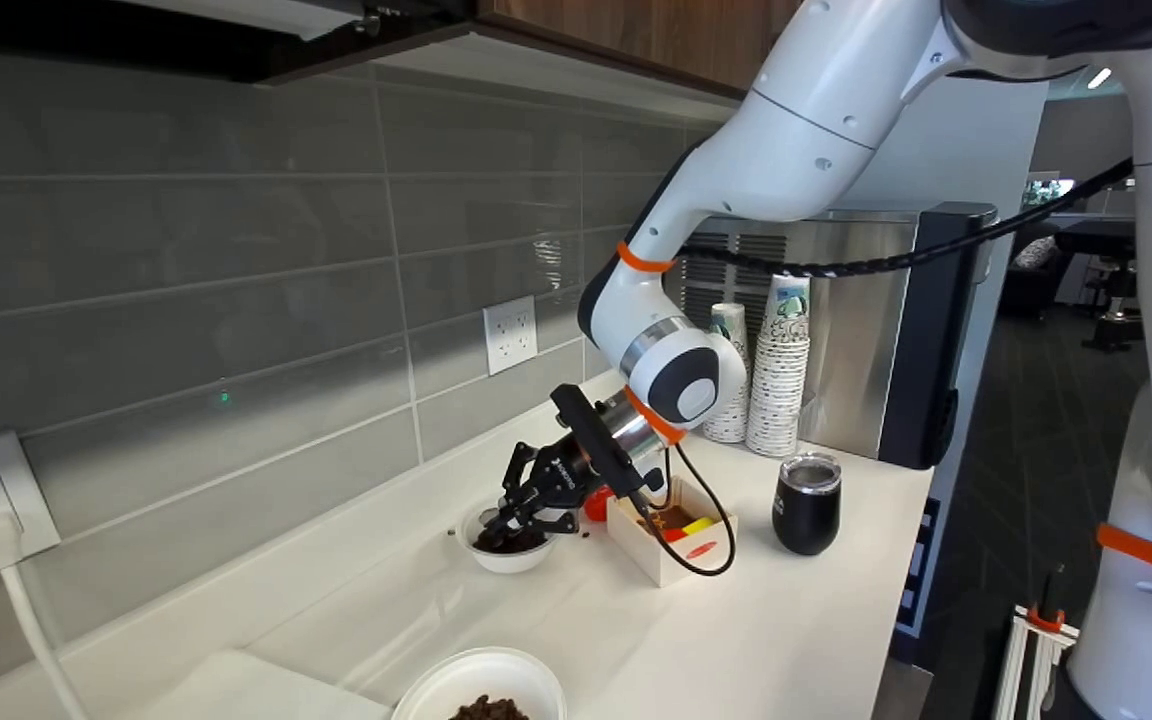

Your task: Stir the objects in the bowl using the silver spoon

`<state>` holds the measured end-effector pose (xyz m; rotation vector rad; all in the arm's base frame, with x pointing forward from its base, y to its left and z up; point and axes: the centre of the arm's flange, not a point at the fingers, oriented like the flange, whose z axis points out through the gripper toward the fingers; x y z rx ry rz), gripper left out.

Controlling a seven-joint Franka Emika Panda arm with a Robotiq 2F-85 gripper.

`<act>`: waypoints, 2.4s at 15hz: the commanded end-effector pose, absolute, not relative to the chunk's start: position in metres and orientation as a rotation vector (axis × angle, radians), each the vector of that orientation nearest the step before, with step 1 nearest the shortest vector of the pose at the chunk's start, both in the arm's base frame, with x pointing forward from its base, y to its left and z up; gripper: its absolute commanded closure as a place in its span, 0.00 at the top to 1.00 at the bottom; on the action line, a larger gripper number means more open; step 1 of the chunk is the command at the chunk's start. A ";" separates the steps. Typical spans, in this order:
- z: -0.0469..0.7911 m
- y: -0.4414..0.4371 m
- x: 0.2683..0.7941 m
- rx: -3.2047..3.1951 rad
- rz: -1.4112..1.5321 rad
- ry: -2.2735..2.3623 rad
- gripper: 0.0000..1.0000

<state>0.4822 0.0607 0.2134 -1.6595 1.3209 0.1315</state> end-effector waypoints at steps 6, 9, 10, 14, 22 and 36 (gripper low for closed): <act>0.215 0.058 0.484 -1.715 -0.014 1.361 0.01; 0.218 0.066 0.485 -1.683 0.001 1.280 0.01; 0.220 0.068 0.486 -1.670 0.009 1.249 0.01; 0.224 0.073 0.485 -1.637 0.094 1.215 0.01; 0.217 0.060 0.464 -1.636 0.281 1.285 0.01; 0.227 0.048 0.481 -1.750 -0.019 1.382 0.01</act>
